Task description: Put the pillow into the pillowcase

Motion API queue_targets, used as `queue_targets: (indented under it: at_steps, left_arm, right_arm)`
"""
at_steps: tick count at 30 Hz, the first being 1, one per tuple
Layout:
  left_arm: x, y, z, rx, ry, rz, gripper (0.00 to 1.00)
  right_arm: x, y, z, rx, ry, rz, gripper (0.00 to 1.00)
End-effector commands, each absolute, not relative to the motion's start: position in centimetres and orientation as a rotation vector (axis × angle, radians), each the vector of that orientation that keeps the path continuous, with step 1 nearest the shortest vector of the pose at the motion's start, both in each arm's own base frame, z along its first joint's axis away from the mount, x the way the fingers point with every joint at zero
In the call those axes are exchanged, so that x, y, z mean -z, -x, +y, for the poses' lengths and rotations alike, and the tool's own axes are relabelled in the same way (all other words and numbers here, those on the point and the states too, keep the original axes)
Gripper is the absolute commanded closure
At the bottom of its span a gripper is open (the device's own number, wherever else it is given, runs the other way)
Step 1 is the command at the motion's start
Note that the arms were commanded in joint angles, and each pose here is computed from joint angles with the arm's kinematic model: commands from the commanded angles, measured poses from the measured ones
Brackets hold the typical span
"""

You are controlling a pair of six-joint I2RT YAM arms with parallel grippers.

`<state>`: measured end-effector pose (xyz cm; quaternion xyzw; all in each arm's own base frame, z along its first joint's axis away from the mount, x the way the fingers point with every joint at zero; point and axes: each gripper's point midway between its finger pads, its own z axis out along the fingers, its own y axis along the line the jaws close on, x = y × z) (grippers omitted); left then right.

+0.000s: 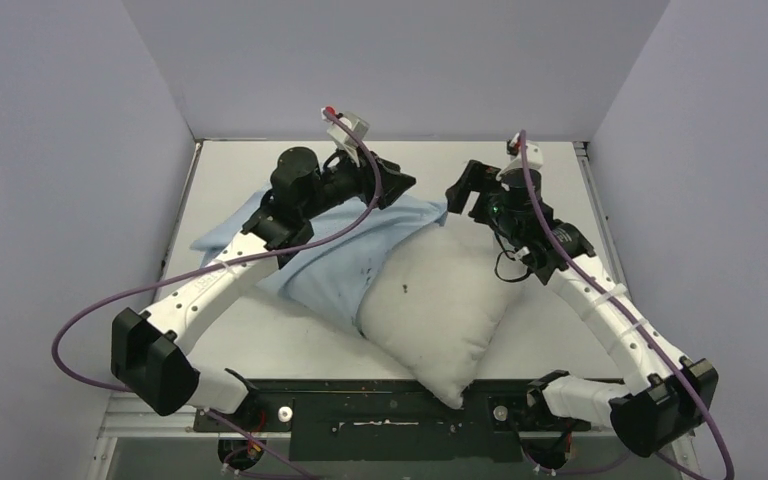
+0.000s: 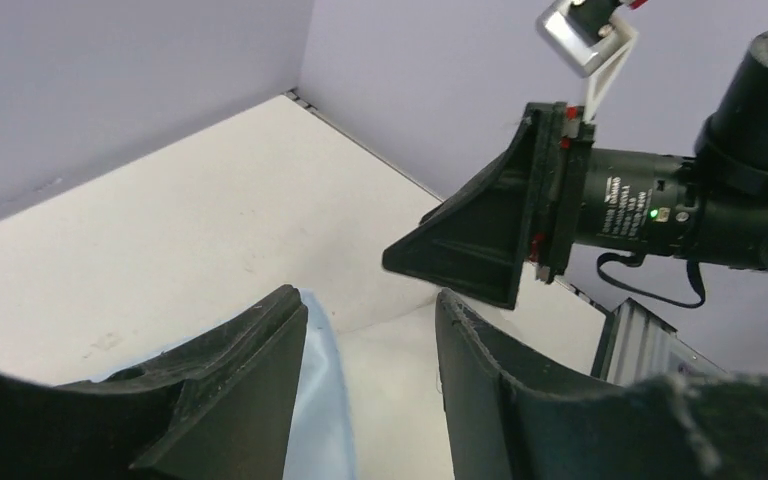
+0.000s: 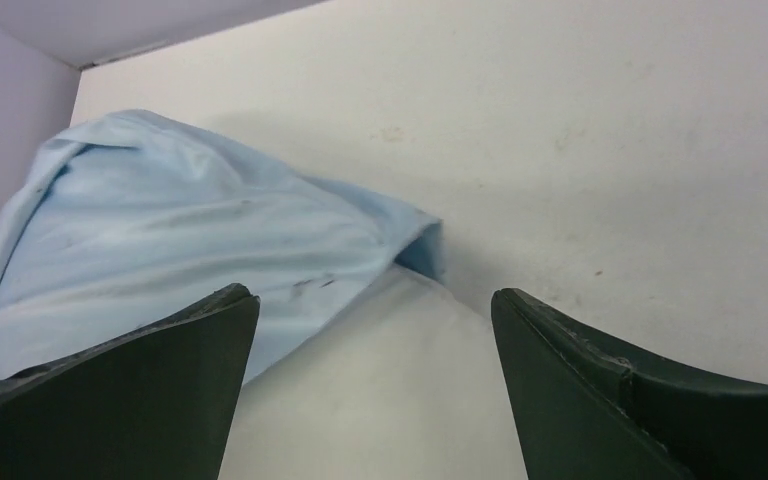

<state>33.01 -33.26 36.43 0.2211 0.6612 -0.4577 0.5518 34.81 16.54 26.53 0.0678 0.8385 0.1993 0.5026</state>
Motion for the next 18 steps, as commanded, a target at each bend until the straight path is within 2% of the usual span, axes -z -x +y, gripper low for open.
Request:
queue_targets:
  at_steps: [1, 6, 12, 18]
  left_arm:
    - [-38.5, -32.5, -32.0, 0.904, -0.549, 1.505, 0.51]
    - [-33.8, -30.9, -31.1, 0.733, -0.588, 1.614, 0.51]
    - [-27.3, -28.6, -31.1, 0.636, -0.686, 1.715, 0.48]
    - [-24.4, -28.6, -32.6, 0.594, -0.770, 1.714, 0.47]
  right_arm:
    - [-31.1, -33.9, 12.8, -0.370, -0.239, 1.908, 0.09]
    - [-28.6, -31.7, 12.9, -0.440, -0.300, 1.966, 0.05]
    - [-23.0, -27.9, 10.4, -0.383, -0.547, 2.096, 0.05]
    - [-18.2, -24.1, 9.0, -0.377, -0.655, 2.164, 0.05]
